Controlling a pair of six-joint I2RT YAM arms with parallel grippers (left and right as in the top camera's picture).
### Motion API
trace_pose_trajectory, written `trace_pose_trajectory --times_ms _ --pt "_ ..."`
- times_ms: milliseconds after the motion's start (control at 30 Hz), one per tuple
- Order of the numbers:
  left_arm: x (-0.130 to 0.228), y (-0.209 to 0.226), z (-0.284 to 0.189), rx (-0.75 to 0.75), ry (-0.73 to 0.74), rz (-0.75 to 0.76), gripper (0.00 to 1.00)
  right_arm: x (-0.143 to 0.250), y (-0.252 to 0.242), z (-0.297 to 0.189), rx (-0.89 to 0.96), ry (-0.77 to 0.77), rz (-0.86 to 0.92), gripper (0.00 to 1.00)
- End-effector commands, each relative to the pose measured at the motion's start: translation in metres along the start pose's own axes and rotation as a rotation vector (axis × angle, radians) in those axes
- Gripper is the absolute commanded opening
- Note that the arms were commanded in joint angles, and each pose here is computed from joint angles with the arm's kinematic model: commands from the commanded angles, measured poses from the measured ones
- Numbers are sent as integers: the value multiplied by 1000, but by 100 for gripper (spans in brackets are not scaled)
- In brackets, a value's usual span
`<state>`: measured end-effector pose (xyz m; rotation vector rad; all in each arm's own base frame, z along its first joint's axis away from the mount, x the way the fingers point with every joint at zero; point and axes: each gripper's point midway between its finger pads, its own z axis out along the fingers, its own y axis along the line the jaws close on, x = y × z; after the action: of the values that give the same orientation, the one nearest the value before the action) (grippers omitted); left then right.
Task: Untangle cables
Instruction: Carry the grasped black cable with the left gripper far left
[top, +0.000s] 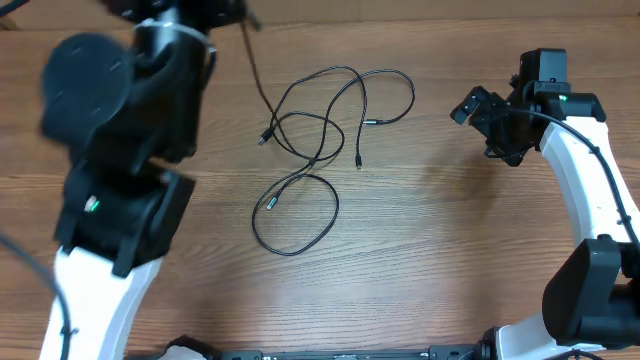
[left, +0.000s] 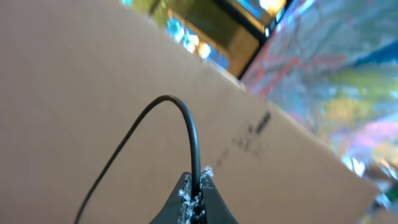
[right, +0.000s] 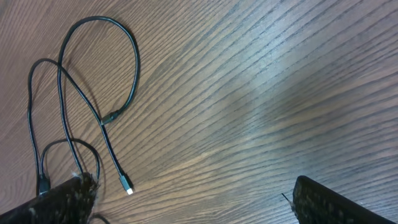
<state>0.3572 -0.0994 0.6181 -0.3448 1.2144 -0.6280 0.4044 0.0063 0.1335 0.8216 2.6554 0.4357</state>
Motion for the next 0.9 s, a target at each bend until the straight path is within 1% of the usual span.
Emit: trace_pose_trajectory --times_ms 0,167,300,367,433,533,600,633,800,867 --pt "-58 -2 -37 -43 -134 42 4 -4 1 -4 -1 -18 -5 100" --pt "-74 10 -54 -112 -166 41 4 -4 1 -4 -1 -18 -5 100" --pt "-77 28 -59 -220 -187 64 4 -4 1 -4 -1 -18 -5 100" --pt "-78 44 -62 -317 -202 123 4 -4 1 -4 -1 -18 -5 100" --pt "-82 67 -67 -472 -243 171 4 -4 1 -4 -1 -18 -5 100" --pt "-78 96 -72 -663 -282 206 4 -4 1 -4 -1 -18 -5 100" --pt "-74 107 -67 -724 -271 270 5 -4 1 -4 -1 -18 -5 100" --pt "-68 123 -57 -781 -250 345 4 -4 1 -4 -1 -18 -5 100" --pt "-61 176 -40 -937 -224 458 4 -4 1 -4 -1 -18 -5 100" --pt "-56 210 -37 -1033 -185 519 4 -4 1 -4 -1 -18 -5 100"
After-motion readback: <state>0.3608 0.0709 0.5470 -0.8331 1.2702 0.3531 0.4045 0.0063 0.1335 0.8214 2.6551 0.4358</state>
